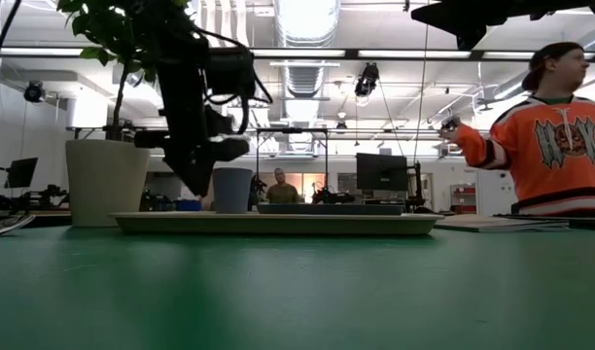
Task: Pick and place plate/cup/fork/spoon on tray
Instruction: Put the orange fork on the white food tray, then put the orange spoon on the white food tray beside the orange fork
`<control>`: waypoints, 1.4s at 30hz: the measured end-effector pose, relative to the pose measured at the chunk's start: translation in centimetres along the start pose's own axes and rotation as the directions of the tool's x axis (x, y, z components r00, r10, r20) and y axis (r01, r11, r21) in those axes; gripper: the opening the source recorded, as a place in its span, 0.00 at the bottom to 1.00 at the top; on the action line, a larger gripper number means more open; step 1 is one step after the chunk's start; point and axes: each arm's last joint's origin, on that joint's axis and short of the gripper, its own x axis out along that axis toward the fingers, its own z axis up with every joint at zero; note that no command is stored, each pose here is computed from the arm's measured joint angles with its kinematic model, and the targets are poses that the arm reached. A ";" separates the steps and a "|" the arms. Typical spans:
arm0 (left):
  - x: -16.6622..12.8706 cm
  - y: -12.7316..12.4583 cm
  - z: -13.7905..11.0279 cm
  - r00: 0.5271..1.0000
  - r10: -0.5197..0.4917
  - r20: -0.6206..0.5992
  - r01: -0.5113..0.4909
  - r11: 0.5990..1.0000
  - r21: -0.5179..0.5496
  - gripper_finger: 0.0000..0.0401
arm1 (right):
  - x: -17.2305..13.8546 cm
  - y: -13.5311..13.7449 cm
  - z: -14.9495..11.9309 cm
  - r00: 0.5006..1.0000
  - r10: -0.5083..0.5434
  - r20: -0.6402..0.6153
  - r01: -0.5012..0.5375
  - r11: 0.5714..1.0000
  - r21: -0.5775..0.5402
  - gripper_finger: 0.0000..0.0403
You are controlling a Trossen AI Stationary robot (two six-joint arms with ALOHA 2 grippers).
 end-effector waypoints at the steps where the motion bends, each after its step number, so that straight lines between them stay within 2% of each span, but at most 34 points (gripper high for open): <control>1: 0.3 -0.1 -0.1 1.000 0.007 -0.006 -0.007 1.000 0.011 0.09 | 0.0 0.0 0.0 1.000 0.000 0.000 0.000 1.000 0.000 0.53; 5: 1.5 0.0 -1.0 0.999 0.036 -0.032 -0.036 0.999 0.019 0.01 | 0.0 0.0 -0.1 1.000 0.001 -0.009 -0.001 1.000 -0.002 0.53; 21: 4.1 1.0 -3.6 1.000 0.031 0.002 -0.031 0.999 -0.041 0.02 | 0.0 0.0 -0.1 1.000 0.000 -0.013 0.000 1.000 -0.012 0.53; 26: 4.2 1.1 -3.6 0.999 0.041 0.029 -0.039 0.997 -0.073 0.02 | 0.0 0.0 -0.1 1.000 0.000 -0.013 0.000 1.000 -0.012 0.53; 35: 4.3 1.4 -3.4 0.984 0.126 0.125 -0.110 0.986 -0.128 0.02 | 0.0 0.0 -0.1 1.000 0.000 -0.015 0.000 1.000 -0.020 0.53; 42: 3.8 1.2 -3.2 0.984 0.111 0.138 -0.093 0.987 -0.131 0.02 | 0.0 0.0 -0.2 1.000 0.000 -0.019 -0.001 1.000 -0.022 0.53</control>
